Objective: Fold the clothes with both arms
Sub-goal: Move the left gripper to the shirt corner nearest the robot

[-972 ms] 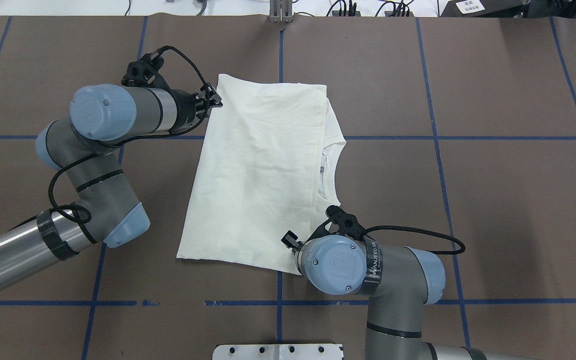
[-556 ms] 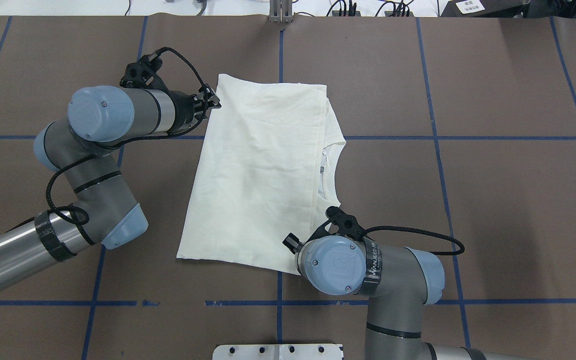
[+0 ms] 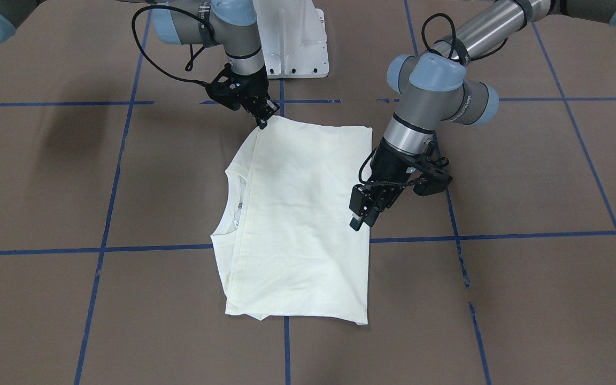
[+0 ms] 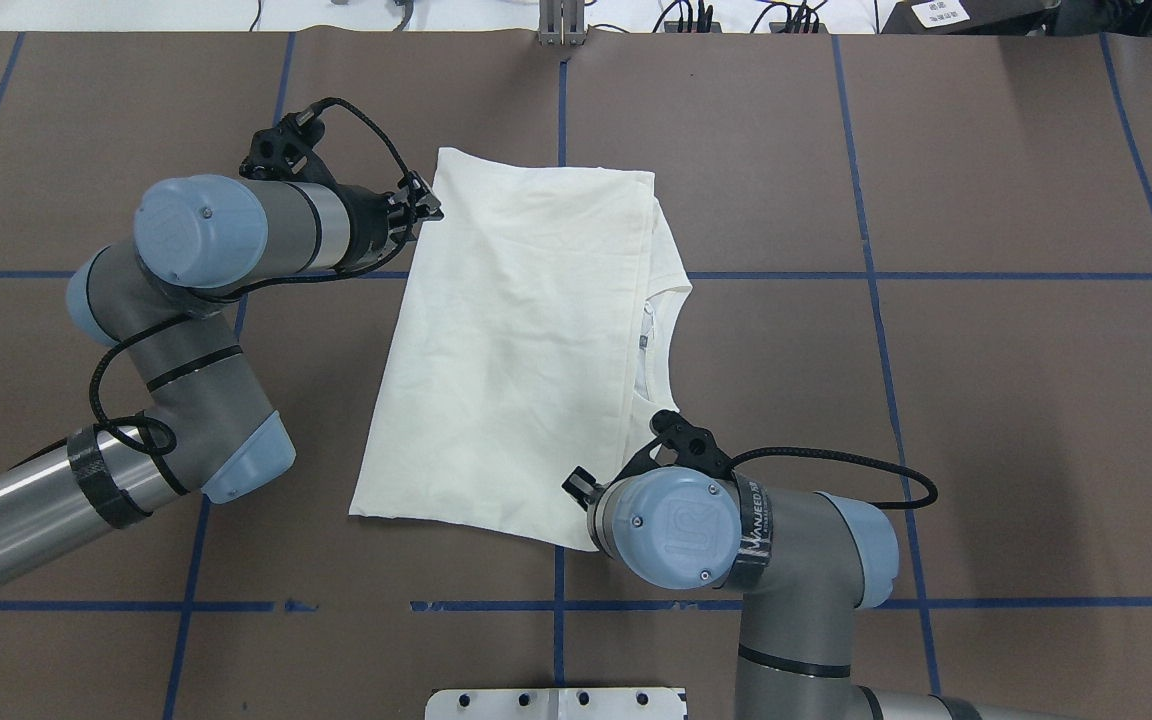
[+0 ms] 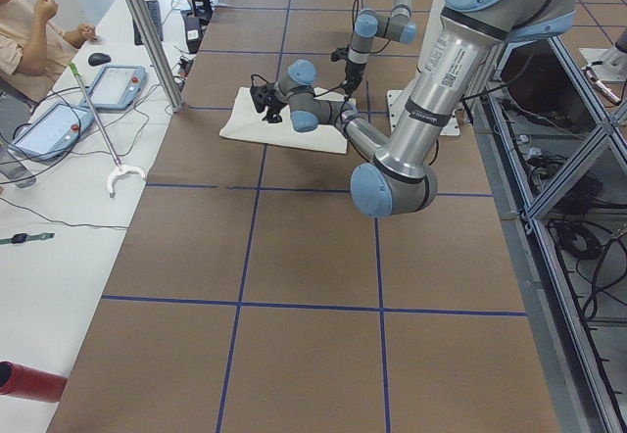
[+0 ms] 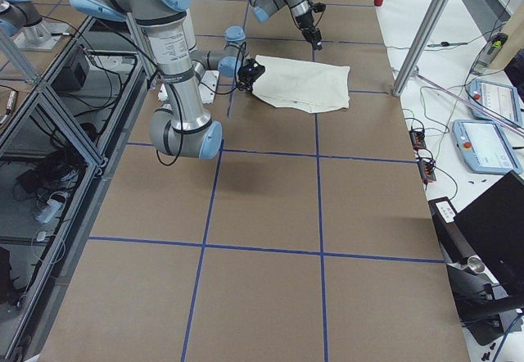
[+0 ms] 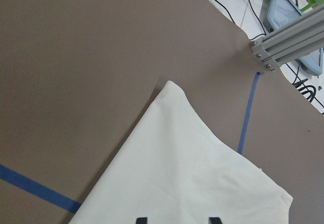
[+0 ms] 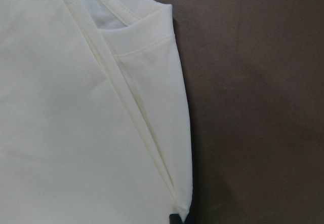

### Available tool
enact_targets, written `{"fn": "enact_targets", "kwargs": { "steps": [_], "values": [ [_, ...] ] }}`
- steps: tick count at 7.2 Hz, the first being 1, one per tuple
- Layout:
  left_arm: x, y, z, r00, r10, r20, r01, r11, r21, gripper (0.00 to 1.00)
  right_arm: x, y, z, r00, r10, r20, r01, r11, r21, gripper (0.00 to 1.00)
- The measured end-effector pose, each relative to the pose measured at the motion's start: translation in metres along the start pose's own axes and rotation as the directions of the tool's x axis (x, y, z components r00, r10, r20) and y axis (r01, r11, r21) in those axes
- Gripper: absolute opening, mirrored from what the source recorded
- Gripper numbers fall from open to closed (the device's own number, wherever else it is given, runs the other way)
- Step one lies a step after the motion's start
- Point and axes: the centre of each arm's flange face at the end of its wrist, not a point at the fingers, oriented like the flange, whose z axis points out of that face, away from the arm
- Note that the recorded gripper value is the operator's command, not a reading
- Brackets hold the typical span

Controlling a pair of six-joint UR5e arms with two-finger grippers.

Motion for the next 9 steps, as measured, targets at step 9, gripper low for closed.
{"fn": "enact_targets", "kwargs": {
  "steps": [9],
  "values": [
    [-0.079, 0.23, -0.109, 0.972, -0.159, 0.175, 0.192, 0.962, -0.192, 0.62, 0.065, -0.052, -0.034, 0.994, -0.106, -0.027, 0.106, 0.994, -0.009, 0.0]
  ]
}}
